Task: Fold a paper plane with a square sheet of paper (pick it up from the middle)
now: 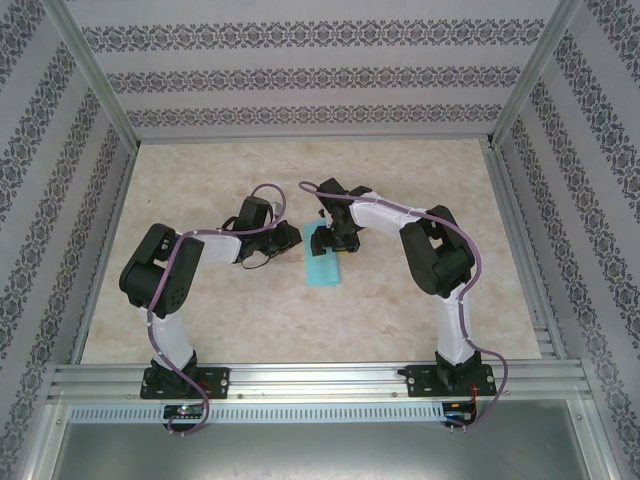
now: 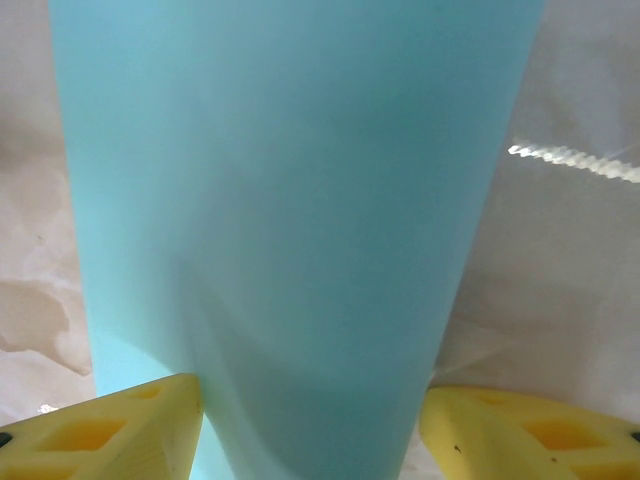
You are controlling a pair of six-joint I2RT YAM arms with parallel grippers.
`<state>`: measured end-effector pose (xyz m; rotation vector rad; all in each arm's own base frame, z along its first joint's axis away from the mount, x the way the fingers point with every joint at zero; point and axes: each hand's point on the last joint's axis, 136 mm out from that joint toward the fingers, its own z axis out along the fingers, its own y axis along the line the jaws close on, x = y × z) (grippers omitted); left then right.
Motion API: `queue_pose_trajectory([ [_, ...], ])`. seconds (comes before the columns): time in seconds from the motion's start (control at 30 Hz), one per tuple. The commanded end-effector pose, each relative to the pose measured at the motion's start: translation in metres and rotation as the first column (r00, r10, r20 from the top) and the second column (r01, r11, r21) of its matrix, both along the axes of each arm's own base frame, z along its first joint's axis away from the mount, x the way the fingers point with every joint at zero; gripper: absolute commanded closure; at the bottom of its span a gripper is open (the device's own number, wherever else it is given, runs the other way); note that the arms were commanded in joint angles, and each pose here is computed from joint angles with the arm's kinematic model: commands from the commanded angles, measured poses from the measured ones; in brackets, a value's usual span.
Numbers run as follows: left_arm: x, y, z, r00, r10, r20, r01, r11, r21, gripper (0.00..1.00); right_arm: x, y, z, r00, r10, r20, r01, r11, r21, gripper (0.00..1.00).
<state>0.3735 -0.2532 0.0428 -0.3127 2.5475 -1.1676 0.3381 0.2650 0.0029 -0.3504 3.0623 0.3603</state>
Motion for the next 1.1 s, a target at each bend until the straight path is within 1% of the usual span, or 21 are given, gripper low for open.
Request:
queue_pose_trajectory([
  [0.0, 0.005, -0.014, 0.008, 0.999, -0.037, 0.040, 0.038, 0.999, -0.027, 0.85, -0.045, -0.048, -0.096, 0.984, -0.021, -0.179, -0.022, 0.973, -0.232, 0.35],
  [0.17, 0.005, -0.013, 0.010, 0.999, -0.033, 0.041, 0.034, 0.999, -0.021, 0.85, -0.045, -0.052, -0.098, 0.984, -0.011, -0.179, -0.034, 0.969, -0.245, 0.35],
  [0.33, 0.006, -0.011, 0.011, 0.999, -0.025, 0.045, 0.026, 1.000, -0.015, 0.85, -0.045, -0.053, -0.100, 0.984, -0.029, -0.175, -0.015, 0.969, -0.245, 0.36],
  [0.47, 0.006, -0.012, 0.009, 0.999, -0.026, 0.042, 0.026, 1.000, -0.016, 0.85, -0.048, -0.049, -0.103, 0.982, -0.048, -0.185, 0.008, 0.977, -0.214, 0.37],
  [0.73, 0.008, -0.014, 0.009, 0.999, -0.033, 0.035, 0.034, 0.999, -0.022, 0.85, -0.054, -0.056, -0.106, 0.977, -0.013, -0.211, -0.031, 0.978, -0.205, 0.38],
  [0.87, 0.008, -0.015, 0.010, 0.999, -0.036, 0.036, 0.037, 0.999, -0.025, 0.85, -0.054, -0.055, -0.107, 0.977, -0.015, -0.211, -0.028, 0.979, -0.201, 0.38],
  [1.07, 0.007, -0.018, 0.011, 0.999, -0.040, 0.035, 0.041, 0.999, -0.028, 0.85, -0.056, -0.057, -0.111, 0.975, -0.055, -0.217, 0.006, 0.976, -0.218, 0.35],
])
